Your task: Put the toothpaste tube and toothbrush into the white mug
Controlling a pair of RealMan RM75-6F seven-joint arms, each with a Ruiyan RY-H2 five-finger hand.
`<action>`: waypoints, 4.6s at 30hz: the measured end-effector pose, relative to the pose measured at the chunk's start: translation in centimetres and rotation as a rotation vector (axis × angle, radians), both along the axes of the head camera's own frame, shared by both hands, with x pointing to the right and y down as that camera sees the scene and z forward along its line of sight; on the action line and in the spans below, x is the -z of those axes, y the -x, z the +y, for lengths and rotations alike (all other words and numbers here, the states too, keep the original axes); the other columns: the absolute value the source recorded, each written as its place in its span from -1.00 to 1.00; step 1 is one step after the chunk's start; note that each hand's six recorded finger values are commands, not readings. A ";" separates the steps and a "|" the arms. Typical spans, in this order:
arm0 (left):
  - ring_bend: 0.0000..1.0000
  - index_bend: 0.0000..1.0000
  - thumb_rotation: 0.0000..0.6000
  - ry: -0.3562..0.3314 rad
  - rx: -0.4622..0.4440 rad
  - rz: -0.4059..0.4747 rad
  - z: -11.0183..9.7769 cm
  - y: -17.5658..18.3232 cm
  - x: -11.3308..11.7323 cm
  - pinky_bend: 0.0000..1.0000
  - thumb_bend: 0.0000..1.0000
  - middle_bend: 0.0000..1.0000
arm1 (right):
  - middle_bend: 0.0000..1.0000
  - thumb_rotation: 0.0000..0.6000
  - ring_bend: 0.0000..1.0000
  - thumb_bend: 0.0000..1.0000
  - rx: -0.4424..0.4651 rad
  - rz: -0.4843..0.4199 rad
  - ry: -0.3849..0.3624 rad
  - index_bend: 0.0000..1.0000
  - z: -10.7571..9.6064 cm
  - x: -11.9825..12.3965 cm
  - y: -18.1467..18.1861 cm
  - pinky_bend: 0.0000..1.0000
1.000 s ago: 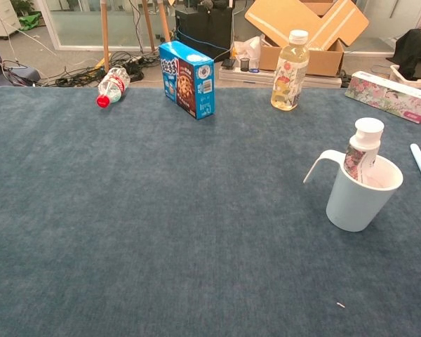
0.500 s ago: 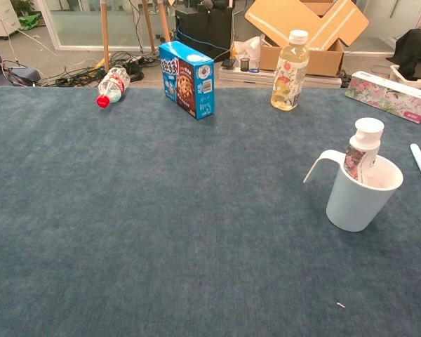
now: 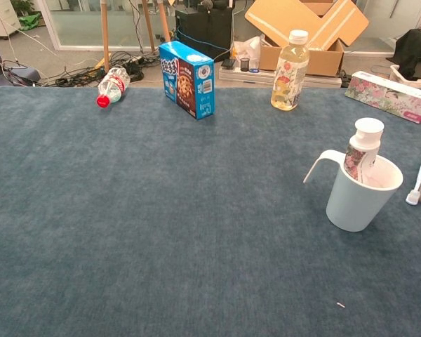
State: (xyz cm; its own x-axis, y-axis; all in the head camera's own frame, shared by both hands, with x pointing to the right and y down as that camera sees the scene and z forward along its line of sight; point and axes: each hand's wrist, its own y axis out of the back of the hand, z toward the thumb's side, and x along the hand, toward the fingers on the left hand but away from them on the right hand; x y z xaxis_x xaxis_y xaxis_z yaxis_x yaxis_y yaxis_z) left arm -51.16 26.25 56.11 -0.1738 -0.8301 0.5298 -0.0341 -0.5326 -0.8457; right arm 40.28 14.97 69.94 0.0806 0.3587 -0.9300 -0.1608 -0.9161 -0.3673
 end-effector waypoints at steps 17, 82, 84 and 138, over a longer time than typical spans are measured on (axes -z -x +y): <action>-0.39 -0.13 1.00 -0.006 0.002 0.004 -0.1 0.1 0.2 -0.30 -1.00 -0.19 | 1.00 1.00 1.00 0.23 0.000 -0.112 -0.042 -0.41 -1.4 0.0 3.9 1.00; -0.39 -0.13 1.00 -0.003 0.005 0.003 0.0 0.2 0.2 -0.30 -1.00 -0.19 | 1.00 1.00 1.00 -0.62 0.165 0.091 -0.333 0.08 -4.8 -5.4 1.4 1.00; -0.39 -0.13 1.00 -0.003 0.004 0.004 0.0 0.1 0.2 -0.30 -1.00 -0.19 | 1.00 1.00 1.00 -0.61 0.164 0.092 -0.331 0.08 -4.8 -5.5 1.4 1.00; -0.39 -0.13 1.00 0.002 0.005 0.000 0.1 0.1 0.1 -0.30 -1.00 -0.19 | 1.00 1.00 1.00 -0.37 -0.397 -0.864 -0.323 0.24 -7.6 9.6 6.7 1.00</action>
